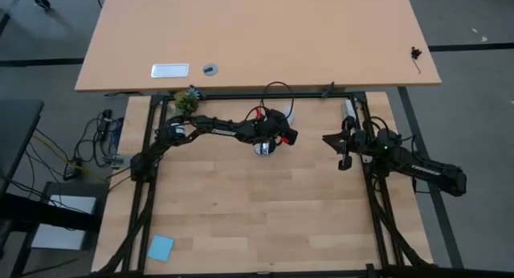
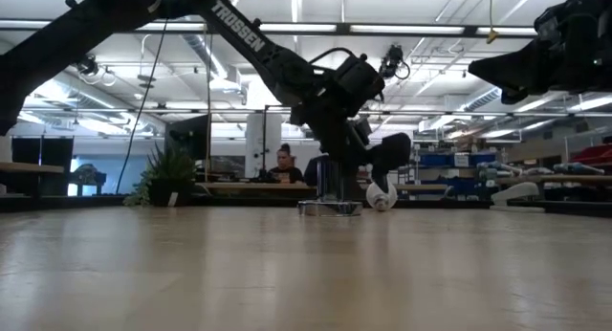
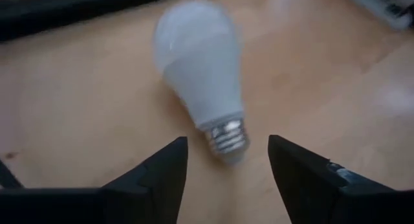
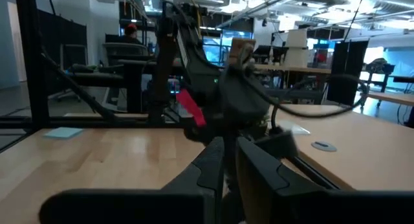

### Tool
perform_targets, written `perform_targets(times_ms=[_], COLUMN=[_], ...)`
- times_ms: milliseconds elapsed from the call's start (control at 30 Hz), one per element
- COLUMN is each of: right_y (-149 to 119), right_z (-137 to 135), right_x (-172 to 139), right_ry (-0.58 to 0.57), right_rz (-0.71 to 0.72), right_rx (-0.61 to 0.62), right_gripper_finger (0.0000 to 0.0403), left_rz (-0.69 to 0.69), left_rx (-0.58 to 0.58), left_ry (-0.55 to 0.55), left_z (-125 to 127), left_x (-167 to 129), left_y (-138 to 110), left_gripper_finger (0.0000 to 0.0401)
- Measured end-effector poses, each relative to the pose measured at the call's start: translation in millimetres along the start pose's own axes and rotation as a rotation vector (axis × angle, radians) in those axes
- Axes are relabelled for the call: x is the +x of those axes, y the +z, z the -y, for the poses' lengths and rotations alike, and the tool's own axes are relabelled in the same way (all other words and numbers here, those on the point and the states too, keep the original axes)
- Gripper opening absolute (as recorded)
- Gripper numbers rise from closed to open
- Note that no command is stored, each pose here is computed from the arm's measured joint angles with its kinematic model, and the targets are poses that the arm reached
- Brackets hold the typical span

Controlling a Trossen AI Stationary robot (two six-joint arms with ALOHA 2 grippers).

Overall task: Screw lightbulb
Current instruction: Insert the lightbulb into the lamp

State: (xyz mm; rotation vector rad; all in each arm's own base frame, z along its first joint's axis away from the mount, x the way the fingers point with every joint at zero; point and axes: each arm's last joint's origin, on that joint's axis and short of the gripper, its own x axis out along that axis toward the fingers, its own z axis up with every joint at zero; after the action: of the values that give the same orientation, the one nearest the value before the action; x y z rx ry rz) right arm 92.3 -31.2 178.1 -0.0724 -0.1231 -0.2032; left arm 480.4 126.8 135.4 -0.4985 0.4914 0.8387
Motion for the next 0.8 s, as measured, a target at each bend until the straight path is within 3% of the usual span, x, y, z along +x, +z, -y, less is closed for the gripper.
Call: perform_targets(times_ms=[533, 800], right_y=[0.3, 0.3], right_z=[0.0, 0.0], right_x=[0.0, 0.0], right_ry=[0.0, 0.0], right_rz=[0.003, 0.003], right_rx=[-0.001, -0.001], right_gripper_finger=[0.005, 0.005], left_rz=[0.018, -0.001], left_rx=[0.005, 0.06], left_ry=[0.008, -0.008], left_z=[-2.9, -1.6], left_x=[2.1, 1.4], left_y=[3.2, 6.8], left_gripper_finger=[0.0235, 0.0226])
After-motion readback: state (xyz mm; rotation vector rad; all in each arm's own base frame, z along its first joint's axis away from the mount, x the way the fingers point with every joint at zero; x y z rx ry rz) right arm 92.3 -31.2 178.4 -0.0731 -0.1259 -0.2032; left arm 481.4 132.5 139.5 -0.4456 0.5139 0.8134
